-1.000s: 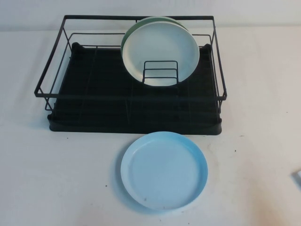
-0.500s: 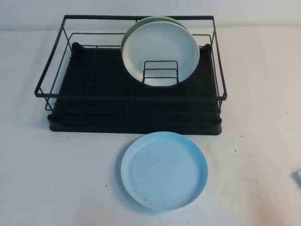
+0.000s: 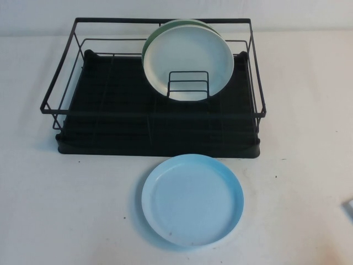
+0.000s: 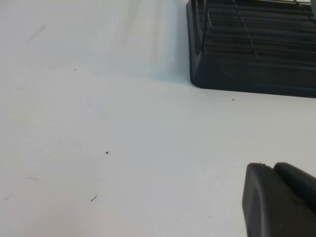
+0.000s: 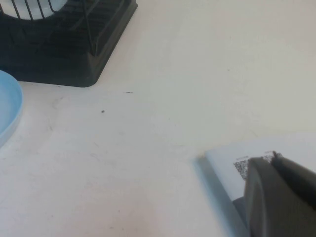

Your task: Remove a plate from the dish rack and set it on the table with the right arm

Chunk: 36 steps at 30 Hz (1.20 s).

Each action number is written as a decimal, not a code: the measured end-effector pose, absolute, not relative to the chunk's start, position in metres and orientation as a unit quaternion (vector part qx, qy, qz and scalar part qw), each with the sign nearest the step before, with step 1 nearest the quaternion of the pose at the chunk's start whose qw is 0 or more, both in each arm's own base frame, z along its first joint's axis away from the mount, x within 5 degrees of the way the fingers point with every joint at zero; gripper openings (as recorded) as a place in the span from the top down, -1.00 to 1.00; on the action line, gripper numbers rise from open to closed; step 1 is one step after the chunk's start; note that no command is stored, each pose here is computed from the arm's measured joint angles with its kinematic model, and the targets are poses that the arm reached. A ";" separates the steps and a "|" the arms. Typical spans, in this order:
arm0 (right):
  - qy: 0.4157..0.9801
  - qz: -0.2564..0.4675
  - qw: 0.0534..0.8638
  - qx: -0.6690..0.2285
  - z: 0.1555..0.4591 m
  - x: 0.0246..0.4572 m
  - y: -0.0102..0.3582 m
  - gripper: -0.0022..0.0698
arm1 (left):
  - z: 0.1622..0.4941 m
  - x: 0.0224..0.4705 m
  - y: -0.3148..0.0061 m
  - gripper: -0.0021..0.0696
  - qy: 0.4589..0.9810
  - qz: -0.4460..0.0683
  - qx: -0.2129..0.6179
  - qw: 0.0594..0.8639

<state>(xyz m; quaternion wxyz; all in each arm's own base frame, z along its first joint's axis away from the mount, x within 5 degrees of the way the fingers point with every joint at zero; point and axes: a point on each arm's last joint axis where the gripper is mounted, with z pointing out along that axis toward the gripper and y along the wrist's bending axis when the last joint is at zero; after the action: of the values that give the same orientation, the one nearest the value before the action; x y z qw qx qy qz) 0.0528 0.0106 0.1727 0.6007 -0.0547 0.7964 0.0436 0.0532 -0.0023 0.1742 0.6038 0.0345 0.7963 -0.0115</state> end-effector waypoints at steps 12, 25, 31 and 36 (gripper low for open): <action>0.799 0.045 0.597 -0.052 0.172 0.053 0.011 0.99 | 0.174 0.053 -0.002 0.95 0.796 -0.011 0.035 0.604; 0.799 0.047 0.598 -0.050 0.172 0.052 0.011 0.99 | 0.174 0.053 -0.002 0.95 0.796 -0.011 0.035 0.604; 0.798 0.049 0.599 -0.047 0.172 0.052 0.011 0.99 | 0.174 0.053 -0.002 0.95 0.796 -0.011 0.035 0.604; 0.797 0.052 0.599 -0.044 0.172 0.052 0.011 0.99 | 0.174 0.053 -0.002 0.95 0.796 -0.011 0.035 0.604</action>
<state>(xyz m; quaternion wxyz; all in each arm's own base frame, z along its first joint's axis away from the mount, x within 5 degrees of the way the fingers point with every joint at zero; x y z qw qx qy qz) 0.0522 0.0107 0.1723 0.5995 -0.0444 0.7974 0.0525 0.0532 -0.0023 0.1742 0.6038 0.0345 0.7963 -0.0115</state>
